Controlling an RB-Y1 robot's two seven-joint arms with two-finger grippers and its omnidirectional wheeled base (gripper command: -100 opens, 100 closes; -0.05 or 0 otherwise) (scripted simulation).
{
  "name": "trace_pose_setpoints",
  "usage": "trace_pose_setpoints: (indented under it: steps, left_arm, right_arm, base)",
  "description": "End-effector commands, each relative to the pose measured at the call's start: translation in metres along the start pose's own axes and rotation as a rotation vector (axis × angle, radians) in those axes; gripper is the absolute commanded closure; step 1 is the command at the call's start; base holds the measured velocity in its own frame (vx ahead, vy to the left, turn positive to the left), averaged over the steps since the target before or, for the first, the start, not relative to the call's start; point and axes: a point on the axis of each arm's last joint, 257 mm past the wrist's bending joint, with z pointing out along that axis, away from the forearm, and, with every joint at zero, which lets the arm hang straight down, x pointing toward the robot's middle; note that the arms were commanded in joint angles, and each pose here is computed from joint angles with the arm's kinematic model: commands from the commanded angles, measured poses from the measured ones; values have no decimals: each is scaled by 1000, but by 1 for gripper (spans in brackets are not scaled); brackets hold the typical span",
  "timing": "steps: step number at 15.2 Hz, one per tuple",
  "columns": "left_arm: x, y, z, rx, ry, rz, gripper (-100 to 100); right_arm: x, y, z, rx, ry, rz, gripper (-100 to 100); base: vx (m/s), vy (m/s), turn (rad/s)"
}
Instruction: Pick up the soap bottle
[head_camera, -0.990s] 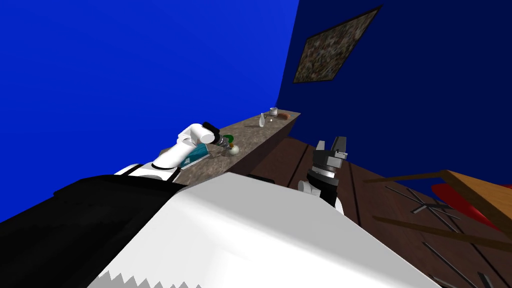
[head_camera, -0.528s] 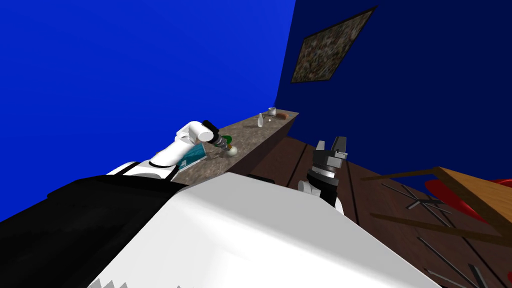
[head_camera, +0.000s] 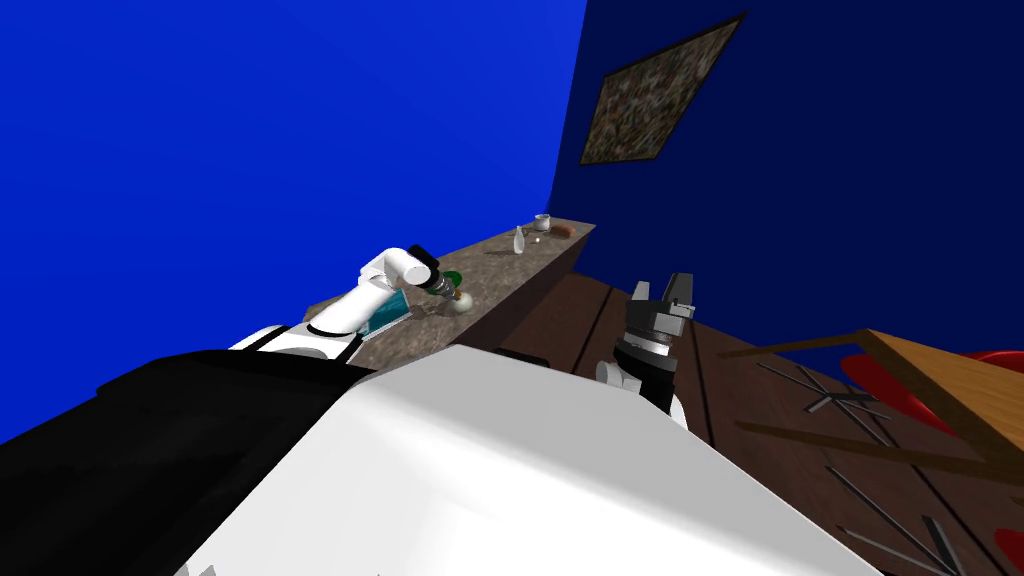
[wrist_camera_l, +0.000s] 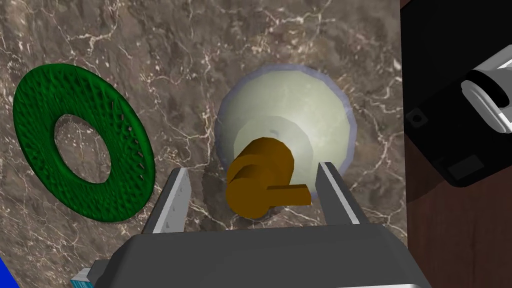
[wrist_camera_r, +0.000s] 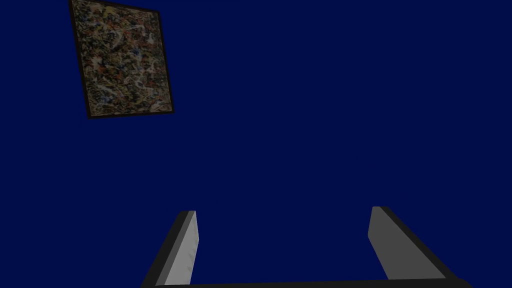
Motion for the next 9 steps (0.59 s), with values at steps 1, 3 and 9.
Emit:
trace_pose_setpoints:
  steps: [1, 3, 9]
  left_arm:
    - [0, 0, 0, 0, 0, 0, 100]
    - [0, 0, 0, -1, -1, 0, 100]
    - [6, 5, -17, -1, 2, 8, 100]
  right_arm:
    - [0, 0, 0, 0, 0, 0, 0]
    - [0, 0, 0, 0, 0, 0, 0]
    - [0, 0, 0, 0, 0, 0, 0]
  base:
    - [0, 0, 0]
    - [0, 0, 0]
    - [5, 15, 24]
